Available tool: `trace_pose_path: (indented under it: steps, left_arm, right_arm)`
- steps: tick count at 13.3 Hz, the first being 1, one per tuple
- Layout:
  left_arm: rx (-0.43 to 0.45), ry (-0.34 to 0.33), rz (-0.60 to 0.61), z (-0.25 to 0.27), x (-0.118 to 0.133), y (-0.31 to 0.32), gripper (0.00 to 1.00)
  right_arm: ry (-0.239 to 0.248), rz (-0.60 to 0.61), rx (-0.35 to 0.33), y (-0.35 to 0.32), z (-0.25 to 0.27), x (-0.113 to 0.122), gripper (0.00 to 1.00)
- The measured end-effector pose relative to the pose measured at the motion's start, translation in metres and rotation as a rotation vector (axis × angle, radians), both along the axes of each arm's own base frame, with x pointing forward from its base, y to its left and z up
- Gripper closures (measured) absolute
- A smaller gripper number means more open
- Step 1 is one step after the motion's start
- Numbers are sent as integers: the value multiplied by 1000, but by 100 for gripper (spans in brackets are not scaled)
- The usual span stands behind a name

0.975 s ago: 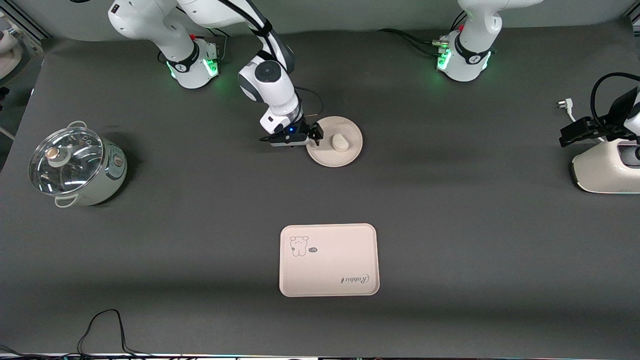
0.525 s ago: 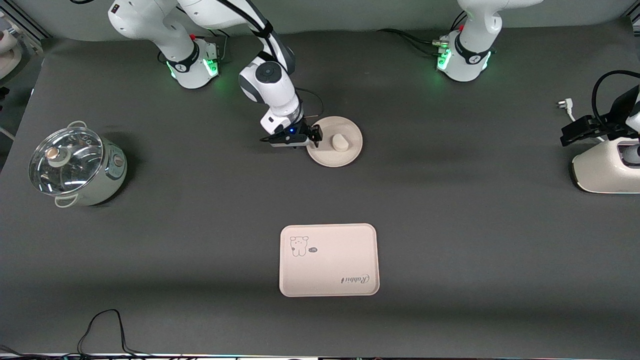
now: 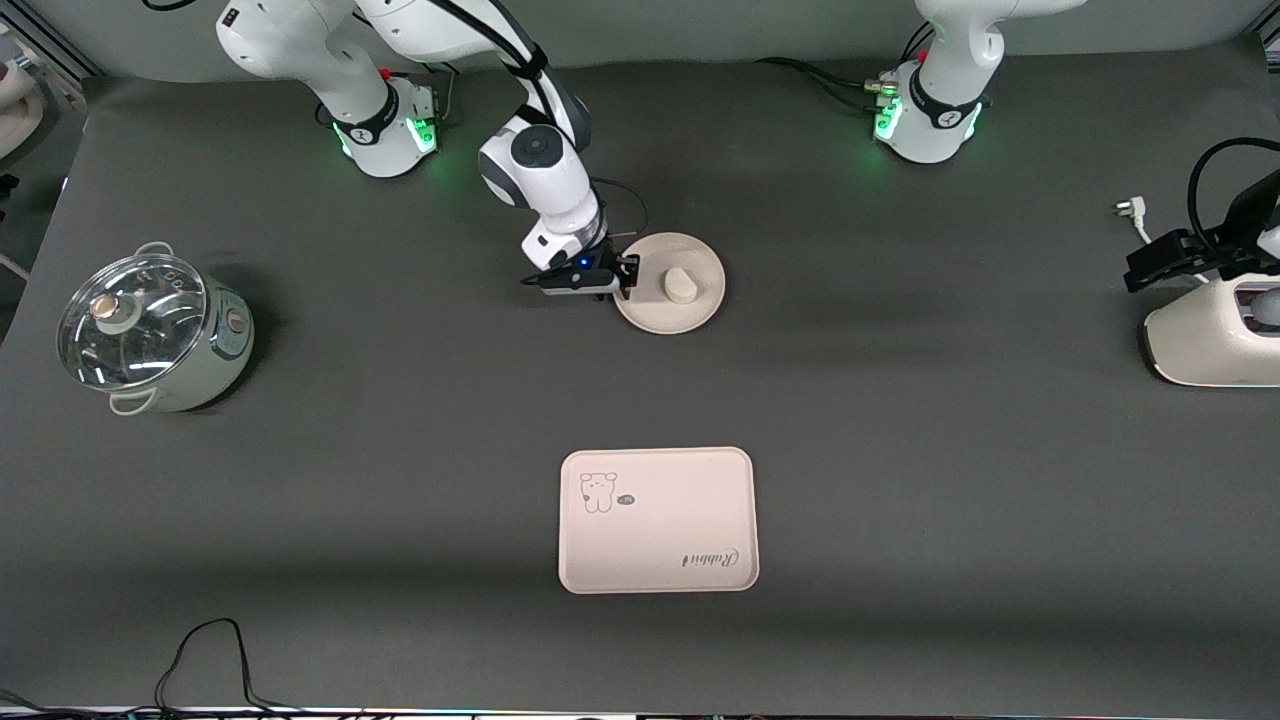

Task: Place bun in plate and plate on tray
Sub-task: 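Lower the right gripper to the plate rim and grip it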

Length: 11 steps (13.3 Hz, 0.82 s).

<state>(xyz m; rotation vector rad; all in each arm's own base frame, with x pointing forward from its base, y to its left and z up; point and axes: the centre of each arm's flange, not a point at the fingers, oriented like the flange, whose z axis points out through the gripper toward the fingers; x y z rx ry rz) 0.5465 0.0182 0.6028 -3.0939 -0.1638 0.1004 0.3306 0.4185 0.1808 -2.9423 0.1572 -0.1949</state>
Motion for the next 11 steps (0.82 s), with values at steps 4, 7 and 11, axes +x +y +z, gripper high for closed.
trace_pose_path:
  steps: [4,7,11]
  left_arm:
    - [0,-1,0,0,0,0,0]
    - [0,-1,0,1,0,0,0]
    - [-1,0,-2,1,0,-1,0]
  right_arm:
    - [-1,1,1,1,0,0,88]
    - [-5,1,7,2,2,0,94]
    - [-15,-1,21,5,12,3,96]
